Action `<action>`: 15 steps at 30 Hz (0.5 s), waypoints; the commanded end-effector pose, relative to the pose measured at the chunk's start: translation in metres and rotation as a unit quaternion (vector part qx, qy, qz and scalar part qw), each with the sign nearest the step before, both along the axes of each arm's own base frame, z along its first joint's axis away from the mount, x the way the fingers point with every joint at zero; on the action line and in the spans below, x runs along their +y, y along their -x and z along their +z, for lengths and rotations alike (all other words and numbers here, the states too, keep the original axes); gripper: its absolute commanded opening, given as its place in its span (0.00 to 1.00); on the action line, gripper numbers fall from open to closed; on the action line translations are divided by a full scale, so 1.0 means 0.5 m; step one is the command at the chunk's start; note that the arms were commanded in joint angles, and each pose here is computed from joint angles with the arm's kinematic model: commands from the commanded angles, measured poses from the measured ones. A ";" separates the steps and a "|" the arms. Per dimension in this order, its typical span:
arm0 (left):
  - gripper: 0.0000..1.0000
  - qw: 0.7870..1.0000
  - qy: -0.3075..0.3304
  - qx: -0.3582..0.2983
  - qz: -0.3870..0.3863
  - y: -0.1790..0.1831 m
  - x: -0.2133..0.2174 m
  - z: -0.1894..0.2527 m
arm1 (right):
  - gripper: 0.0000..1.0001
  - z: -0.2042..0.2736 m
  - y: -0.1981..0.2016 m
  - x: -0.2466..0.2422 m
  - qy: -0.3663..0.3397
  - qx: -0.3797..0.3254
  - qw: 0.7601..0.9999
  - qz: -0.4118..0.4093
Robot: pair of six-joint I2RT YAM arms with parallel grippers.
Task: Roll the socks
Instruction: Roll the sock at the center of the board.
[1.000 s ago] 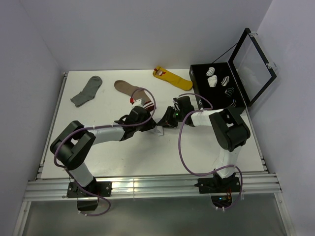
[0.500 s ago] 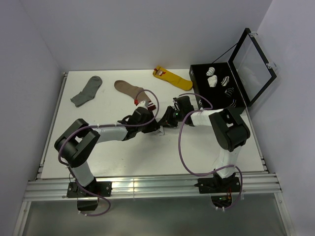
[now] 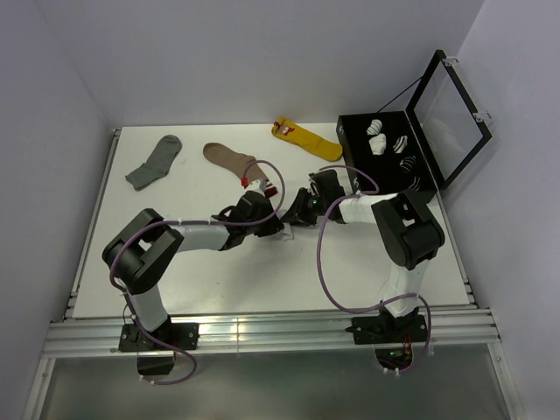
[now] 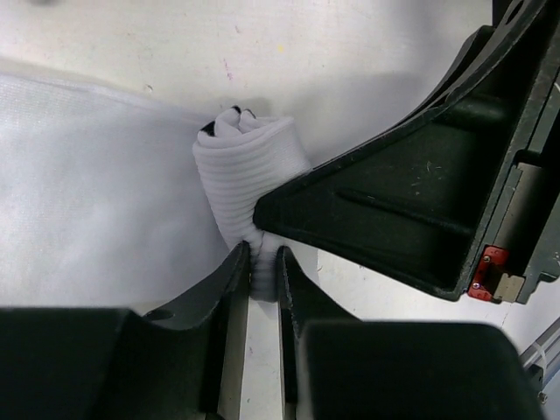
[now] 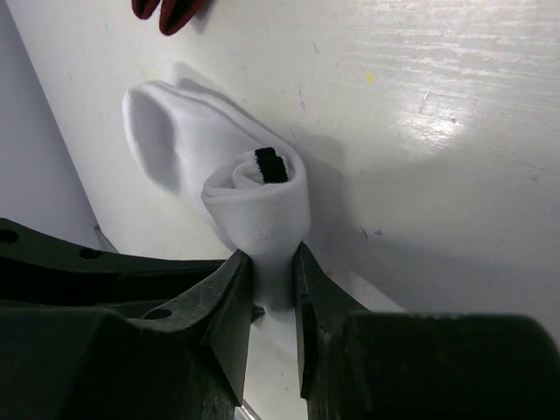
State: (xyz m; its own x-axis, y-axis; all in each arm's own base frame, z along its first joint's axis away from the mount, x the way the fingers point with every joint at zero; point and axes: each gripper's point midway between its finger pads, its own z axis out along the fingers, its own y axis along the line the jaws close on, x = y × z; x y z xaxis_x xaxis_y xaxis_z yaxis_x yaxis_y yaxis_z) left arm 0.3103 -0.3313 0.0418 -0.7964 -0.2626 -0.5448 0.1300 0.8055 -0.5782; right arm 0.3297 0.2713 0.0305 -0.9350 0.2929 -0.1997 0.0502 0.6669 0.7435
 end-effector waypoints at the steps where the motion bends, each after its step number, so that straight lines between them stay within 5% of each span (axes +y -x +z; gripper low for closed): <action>1: 0.06 0.999 -0.016 0.021 -0.023 0.025 -0.009 -0.041 | 0.06 0.032 -0.012 0.013 -0.003 -0.007 1.000 0.003; 5: 0.03 0.999 -0.022 0.028 -0.023 0.033 -0.002 -0.053 | 0.41 0.063 -0.040 -0.011 0.055 -0.038 0.998 -0.016; 8: 0.03 0.999 -0.025 0.028 -0.025 0.034 -0.002 -0.055 | 0.55 0.067 -0.040 -0.035 0.109 -0.036 0.993 -0.028; 11: 0.03 0.999 -0.033 0.021 -0.015 0.025 0.002 -0.057 | 0.64 0.082 -0.049 -0.047 0.155 -0.048 0.986 -0.033; 15: 0.04 0.999 -0.037 0.020 -0.016 0.025 0.001 -0.058 | 0.66 0.100 -0.064 -0.039 0.195 -0.062 0.978 -0.029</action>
